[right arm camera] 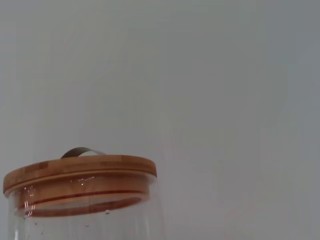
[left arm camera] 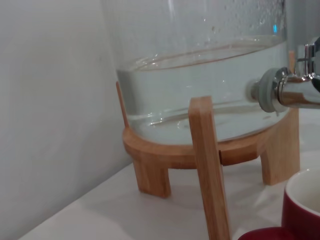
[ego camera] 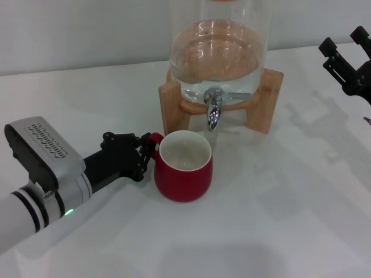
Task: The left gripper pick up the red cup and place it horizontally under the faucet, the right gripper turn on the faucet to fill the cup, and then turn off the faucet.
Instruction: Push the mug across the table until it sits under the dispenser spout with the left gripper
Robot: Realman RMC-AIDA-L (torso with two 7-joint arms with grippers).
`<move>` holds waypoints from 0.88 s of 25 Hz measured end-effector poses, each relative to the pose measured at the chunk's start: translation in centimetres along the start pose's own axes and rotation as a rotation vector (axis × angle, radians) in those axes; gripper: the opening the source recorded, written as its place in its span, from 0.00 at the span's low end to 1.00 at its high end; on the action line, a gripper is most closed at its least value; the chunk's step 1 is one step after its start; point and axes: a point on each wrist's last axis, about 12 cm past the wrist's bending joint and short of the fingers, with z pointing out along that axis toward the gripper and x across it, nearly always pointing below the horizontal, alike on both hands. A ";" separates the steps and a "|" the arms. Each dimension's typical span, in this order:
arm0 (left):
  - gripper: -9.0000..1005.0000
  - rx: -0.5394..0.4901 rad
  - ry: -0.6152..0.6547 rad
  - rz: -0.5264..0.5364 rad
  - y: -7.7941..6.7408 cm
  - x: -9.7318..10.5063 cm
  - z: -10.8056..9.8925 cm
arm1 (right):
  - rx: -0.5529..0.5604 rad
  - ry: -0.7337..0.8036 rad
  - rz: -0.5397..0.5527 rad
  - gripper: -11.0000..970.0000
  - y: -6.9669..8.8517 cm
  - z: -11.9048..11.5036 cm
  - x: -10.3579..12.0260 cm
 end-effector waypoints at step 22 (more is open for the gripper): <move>0.12 0.020 -0.011 0.017 -0.2 -0.7 0.5 | -0.019 -0.003 0.000 0.85 0.2 0.7 0.0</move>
